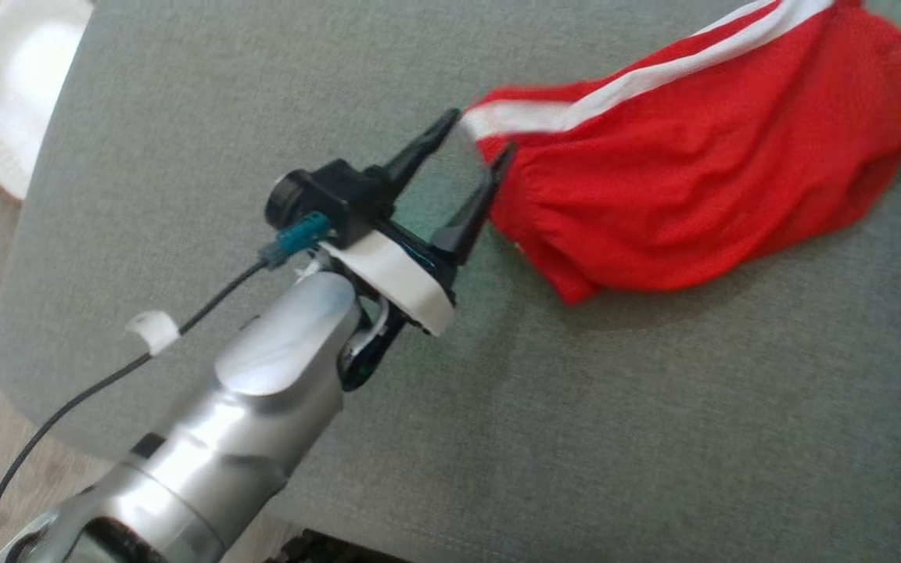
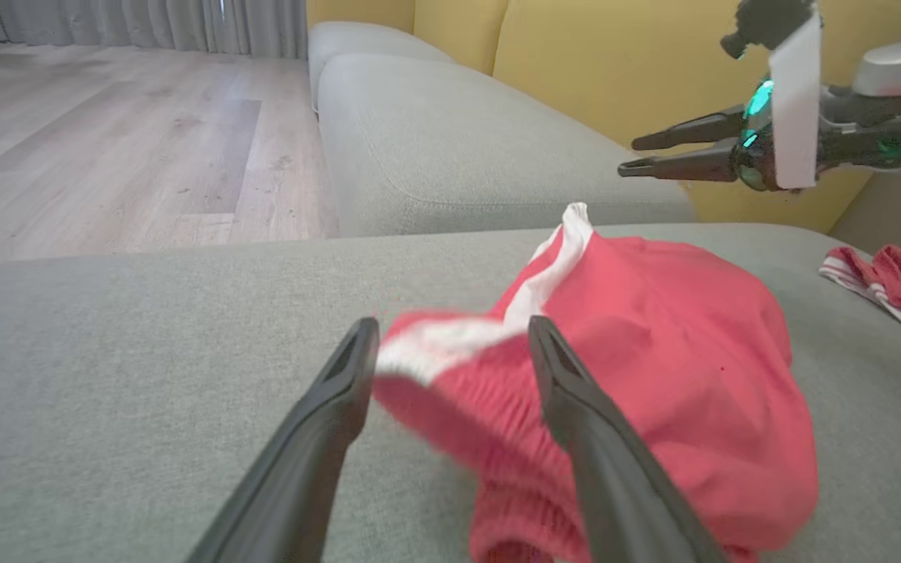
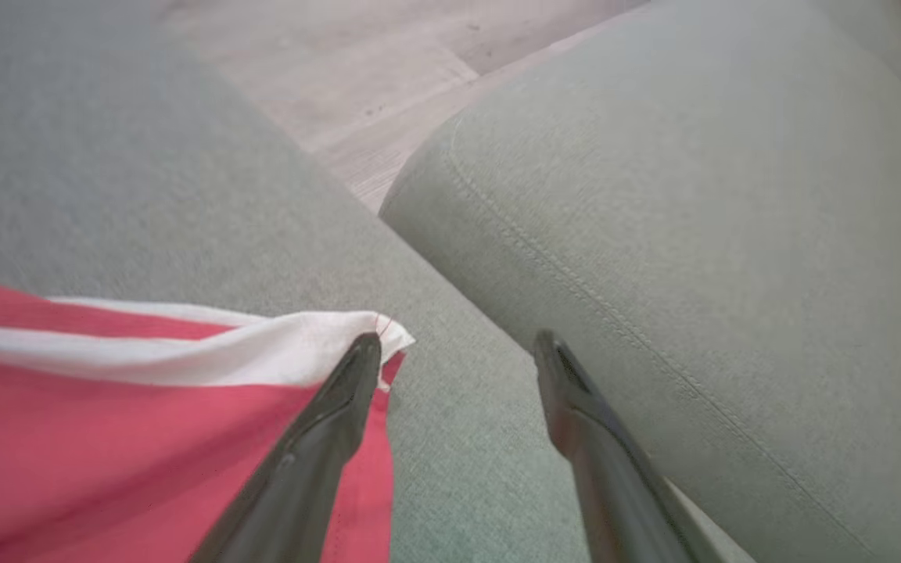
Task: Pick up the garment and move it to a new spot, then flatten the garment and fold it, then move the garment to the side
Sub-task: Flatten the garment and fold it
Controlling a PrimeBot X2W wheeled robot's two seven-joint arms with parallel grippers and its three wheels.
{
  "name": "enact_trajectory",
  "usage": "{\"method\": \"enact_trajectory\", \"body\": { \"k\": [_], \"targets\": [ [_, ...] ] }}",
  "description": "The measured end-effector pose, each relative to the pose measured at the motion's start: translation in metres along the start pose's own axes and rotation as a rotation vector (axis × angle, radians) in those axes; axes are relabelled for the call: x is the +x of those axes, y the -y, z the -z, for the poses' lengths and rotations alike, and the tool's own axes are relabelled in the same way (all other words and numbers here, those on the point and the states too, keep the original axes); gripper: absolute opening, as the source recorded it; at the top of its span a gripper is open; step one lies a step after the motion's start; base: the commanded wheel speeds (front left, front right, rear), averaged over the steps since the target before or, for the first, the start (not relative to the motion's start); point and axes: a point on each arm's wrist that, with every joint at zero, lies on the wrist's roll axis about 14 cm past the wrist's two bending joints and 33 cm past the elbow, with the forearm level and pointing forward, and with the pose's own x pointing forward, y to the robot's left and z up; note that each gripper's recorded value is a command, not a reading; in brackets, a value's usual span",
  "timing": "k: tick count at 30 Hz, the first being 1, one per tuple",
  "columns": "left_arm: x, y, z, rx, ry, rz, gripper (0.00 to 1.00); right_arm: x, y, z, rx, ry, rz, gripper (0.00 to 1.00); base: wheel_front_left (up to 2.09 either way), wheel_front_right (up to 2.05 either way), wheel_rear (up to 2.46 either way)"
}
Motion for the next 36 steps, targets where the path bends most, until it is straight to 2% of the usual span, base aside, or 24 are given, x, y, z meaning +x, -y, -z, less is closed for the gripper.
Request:
{"method": "enact_trajectory", "body": {
  "k": [8,14,18,23,29,36],
  "targets": [
    [-0.013,-0.014,-0.031,-0.040,0.115,-0.072,1.00,-0.045,0.023,-0.037,0.182,0.234,0.096,1.00,0.00,0.00,0.00],
    [-0.025,-0.019,-0.078,-0.048,0.280,-0.137,1.00,-0.090,0.034,-0.062,0.322,0.449,0.172,1.00,0.00,0.00,0.00],
    [-0.039,-0.016,-0.104,-0.066,0.385,-0.166,1.00,-0.117,0.036,-0.069,0.390,0.526,0.209,1.00,0.00,0.00,0.00],
    [-0.056,-0.011,-0.111,-0.093,0.449,-0.199,1.00,-0.156,0.040,-0.079,0.489,0.641,0.255,1.00,0.00,0.00,0.00],
    [-0.069,-0.002,-0.102,-0.113,0.463,-0.220,1.00,-0.178,0.016,-0.054,0.536,0.671,0.286,1.00,0.00,0.00,0.00],
    [-0.082,0.012,-0.070,-0.129,0.409,-0.225,1.00,-0.193,-0.044,0.007,0.659,0.629,0.334,1.00,0.00,0.00,0.00]
  ]
}}
